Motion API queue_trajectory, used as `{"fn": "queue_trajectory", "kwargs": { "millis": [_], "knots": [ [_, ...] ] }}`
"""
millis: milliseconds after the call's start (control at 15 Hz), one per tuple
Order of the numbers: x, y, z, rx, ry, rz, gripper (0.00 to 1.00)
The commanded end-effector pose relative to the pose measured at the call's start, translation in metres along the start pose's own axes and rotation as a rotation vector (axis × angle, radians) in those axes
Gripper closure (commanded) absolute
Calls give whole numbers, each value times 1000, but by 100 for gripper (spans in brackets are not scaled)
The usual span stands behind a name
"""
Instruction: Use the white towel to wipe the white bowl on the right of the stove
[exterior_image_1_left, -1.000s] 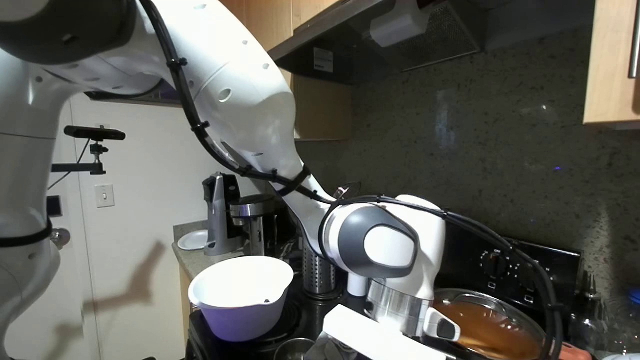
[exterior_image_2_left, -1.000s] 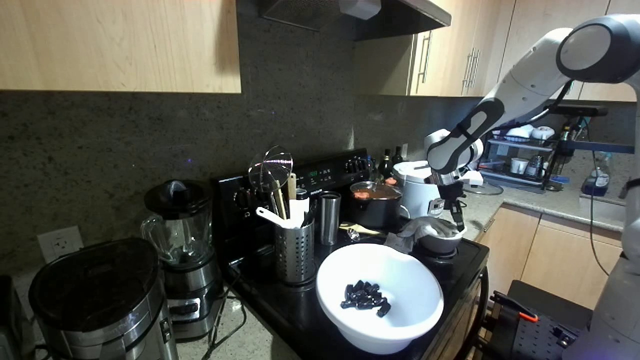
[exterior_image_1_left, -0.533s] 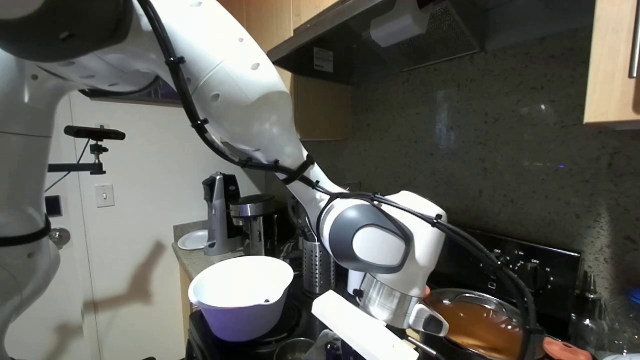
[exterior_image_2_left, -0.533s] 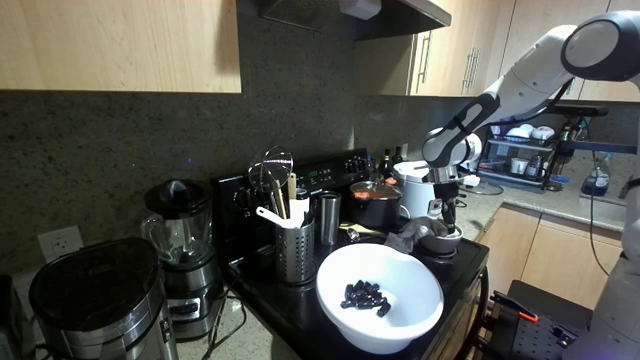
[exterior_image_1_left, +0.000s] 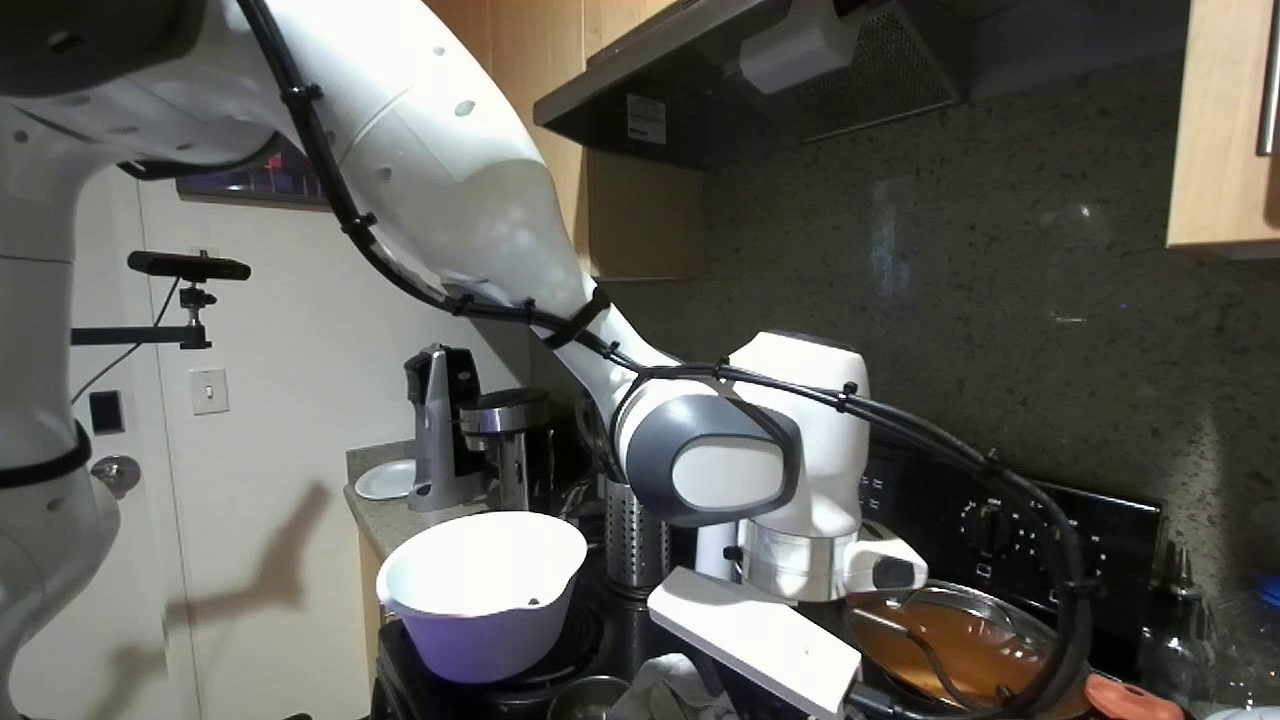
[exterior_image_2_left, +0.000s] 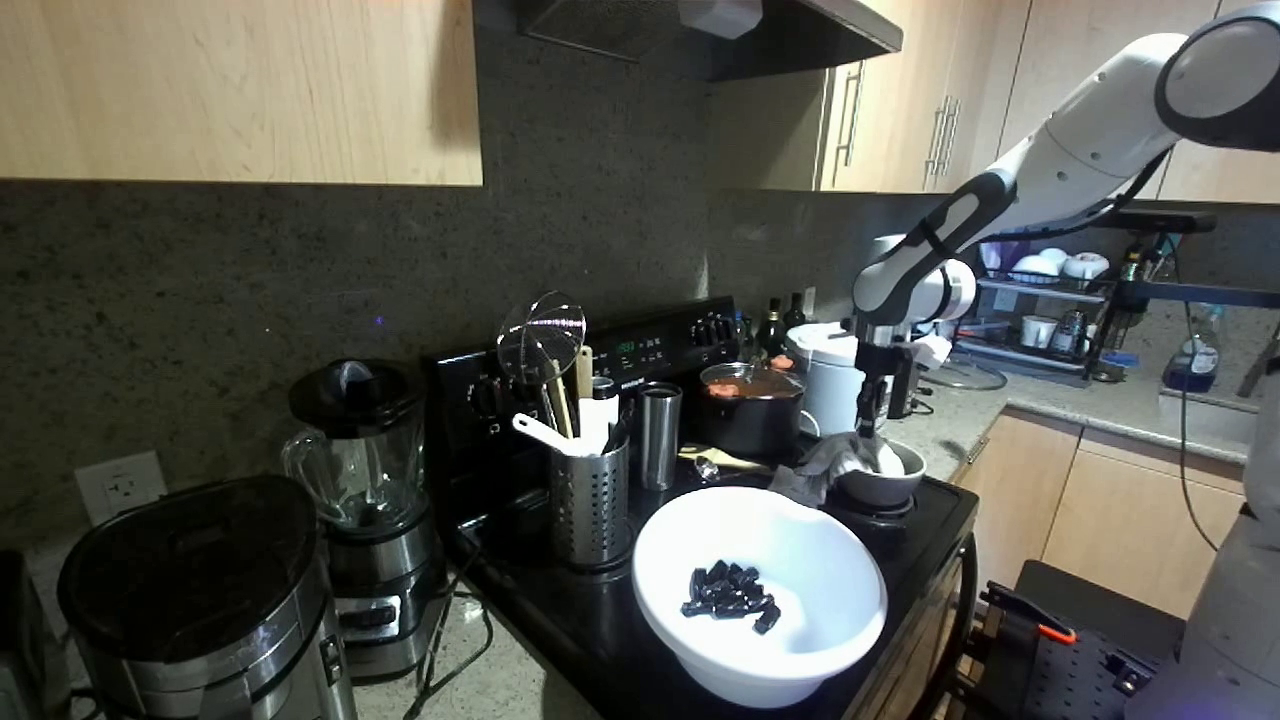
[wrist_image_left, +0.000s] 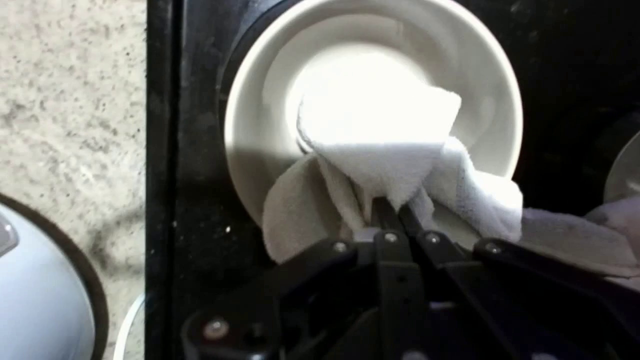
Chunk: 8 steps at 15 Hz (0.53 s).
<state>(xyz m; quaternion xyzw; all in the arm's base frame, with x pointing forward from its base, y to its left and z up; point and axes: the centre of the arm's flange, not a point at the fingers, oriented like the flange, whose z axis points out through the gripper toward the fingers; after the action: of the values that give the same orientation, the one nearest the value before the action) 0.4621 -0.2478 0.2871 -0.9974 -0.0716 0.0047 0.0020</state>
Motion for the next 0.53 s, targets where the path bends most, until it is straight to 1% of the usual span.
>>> {"fn": "queue_trajectory", "kwargs": {
  "millis": [0, 133, 200, 267, 333, 467],
  "knots": [
    [-8, -9, -20, -67, -20, -69, 100],
    [-8, -14, -29, -66, -109, -130, 100],
    [-9, -18, -37, -46, -146, -168, 100],
    [-9, -23, -43, -29, -171, -181, 100],
    [-6, -28, -53, -4, -180, -195, 100],
    [2, -43, -80, 45, -156, -217, 100]
  ]
}}
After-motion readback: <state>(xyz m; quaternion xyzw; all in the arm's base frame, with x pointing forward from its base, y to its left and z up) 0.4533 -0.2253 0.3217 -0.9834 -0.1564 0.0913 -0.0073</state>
